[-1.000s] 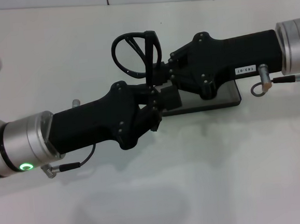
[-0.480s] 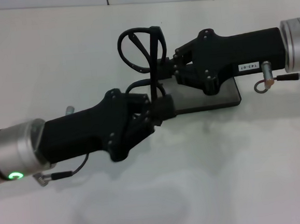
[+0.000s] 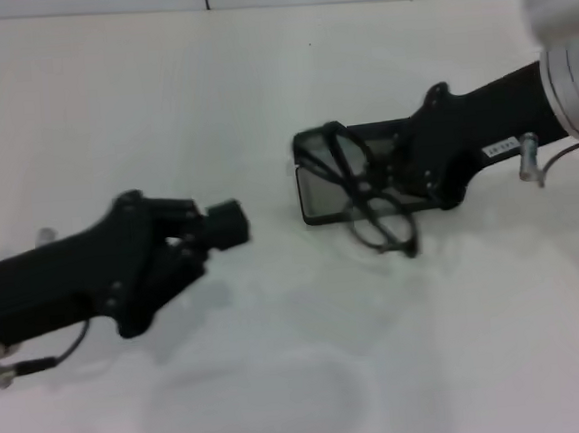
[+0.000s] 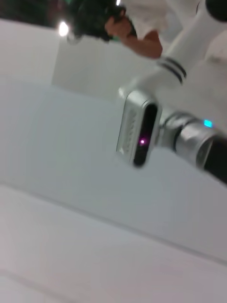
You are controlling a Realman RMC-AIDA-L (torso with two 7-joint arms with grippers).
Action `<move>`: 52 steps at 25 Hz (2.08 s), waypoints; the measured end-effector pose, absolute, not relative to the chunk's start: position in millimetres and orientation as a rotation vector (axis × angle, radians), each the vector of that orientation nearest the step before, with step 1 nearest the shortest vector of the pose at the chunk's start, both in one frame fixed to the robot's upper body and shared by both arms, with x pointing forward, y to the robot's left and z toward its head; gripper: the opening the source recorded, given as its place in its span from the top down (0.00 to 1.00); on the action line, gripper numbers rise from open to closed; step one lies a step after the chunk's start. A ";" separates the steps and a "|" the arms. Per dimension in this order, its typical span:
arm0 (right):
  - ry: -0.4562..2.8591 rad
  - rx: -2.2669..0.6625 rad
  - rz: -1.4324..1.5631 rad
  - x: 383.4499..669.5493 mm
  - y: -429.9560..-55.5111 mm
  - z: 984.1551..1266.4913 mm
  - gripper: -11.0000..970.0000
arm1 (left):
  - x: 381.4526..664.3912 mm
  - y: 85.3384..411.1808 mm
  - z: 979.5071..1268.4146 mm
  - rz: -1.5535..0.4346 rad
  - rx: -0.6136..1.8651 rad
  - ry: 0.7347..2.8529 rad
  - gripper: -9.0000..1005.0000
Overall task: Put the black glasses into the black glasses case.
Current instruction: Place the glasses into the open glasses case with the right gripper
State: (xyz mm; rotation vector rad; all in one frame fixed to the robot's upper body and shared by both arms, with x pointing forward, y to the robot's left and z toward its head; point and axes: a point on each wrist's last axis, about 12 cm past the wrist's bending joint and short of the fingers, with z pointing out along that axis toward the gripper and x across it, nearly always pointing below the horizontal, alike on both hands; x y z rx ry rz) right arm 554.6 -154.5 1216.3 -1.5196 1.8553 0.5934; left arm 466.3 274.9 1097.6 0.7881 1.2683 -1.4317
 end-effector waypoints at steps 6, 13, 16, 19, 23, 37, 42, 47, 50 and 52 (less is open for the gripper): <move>1.953 -1.709 0.350 550.6 -124.7 1238.5 0.94 | 461.0 289.2 1096.2 -1.376 0.719 1.276 0.94; 1.995 -1.847 0.081 548.8 -92.2 1245.0 0.94 | 456.0 289.7 1092.6 -1.371 0.711 1.283 0.94; 1.982 -1.878 -0.058 546.9 -84.0 1238.3 0.94 | 452.5 291.9 1090.6 -1.360 0.704 1.288 0.94; 1.943 -1.894 -0.189 545.1 -76.9 1229.8 0.94 | 450.7 296.2 1090.1 -1.339 0.690 1.290 0.93; 1.888 -1.921 -0.289 542.5 -70.4 1223.8 0.94 | 450.0 299.1 1090.1 -1.328 0.680 1.292 0.93; 1.722 -2.017 -0.557 536.5 -53.1 1197.9 0.94 | 453.4 302.4 1091.9 -1.290 0.684 1.284 0.93; 1.682 -2.021 -0.579 537.4 -51.6 1191.3 0.93 | 449.4 314.1 1092.2 -1.265 0.697 1.307 0.93; 1.656 -2.033 -0.586 538.0 -49.9 1185.2 0.93 | 438.7 323.6 1089.7 -1.264 0.755 1.359 0.93; 1.631 -2.040 -0.594 539.0 -48.3 1180.2 0.93 | 432.6 325.2 1088.5 -1.263 0.805 1.384 0.93; 1.615 -2.046 -0.596 538.7 -47.1 1177.9 0.93 | 428.9 325.5 1087.3 -1.272 0.827 1.395 0.93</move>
